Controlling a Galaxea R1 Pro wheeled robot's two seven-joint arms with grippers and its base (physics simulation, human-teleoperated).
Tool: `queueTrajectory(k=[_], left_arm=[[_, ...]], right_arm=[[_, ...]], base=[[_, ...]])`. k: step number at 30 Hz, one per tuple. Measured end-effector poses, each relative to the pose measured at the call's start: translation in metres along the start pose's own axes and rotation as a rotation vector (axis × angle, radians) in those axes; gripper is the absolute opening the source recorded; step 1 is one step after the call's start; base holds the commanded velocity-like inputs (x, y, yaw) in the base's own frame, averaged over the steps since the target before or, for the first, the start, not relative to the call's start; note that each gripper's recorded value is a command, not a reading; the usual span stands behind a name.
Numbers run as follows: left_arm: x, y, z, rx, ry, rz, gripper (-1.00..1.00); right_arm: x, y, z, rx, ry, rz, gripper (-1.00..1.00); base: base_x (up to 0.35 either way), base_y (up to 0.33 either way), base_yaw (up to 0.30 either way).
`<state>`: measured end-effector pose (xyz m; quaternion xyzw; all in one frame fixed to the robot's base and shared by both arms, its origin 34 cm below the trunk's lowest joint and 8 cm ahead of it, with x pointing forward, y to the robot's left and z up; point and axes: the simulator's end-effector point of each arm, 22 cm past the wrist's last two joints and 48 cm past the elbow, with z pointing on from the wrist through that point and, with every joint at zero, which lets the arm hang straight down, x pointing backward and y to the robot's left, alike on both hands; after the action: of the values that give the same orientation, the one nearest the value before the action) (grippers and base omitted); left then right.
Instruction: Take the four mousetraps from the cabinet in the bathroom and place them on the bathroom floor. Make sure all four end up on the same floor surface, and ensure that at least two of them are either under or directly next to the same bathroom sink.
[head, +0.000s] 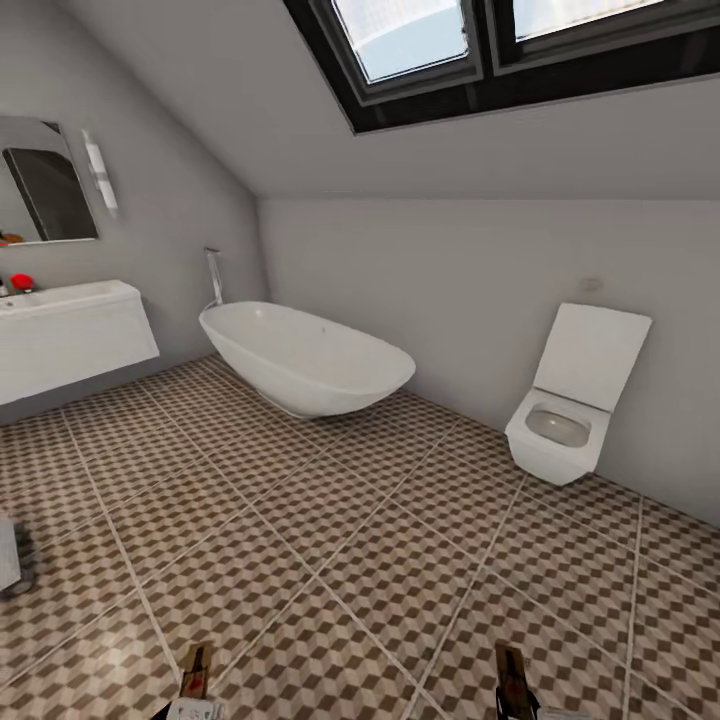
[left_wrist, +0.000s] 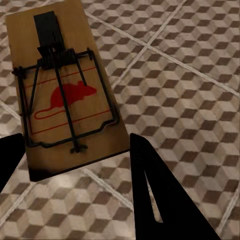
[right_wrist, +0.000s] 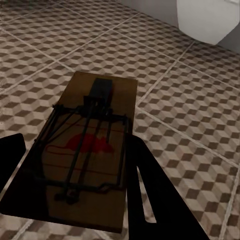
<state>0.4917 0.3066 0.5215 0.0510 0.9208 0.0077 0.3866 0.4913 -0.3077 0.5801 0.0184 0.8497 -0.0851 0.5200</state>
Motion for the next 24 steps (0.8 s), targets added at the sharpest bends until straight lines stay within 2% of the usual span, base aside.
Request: queueTrajectory(k=[9,24], left_arm=[[-0.005,0.003,-0.001,-0.007,-0.010,-0.007,-1.00],[-0.014,-0.004,-0.001,-0.001,-0.028,-0.012,-1.00]], right_arm=[[-0.005,0.000,0.001,0.001,-0.012,0.002,-1.00],[-0.014,-0.001,0.001,0.003,-0.032,0.005,-1.00]], base=[[0.005,0.000,0.098],[0.090,-0.027,0.099]])
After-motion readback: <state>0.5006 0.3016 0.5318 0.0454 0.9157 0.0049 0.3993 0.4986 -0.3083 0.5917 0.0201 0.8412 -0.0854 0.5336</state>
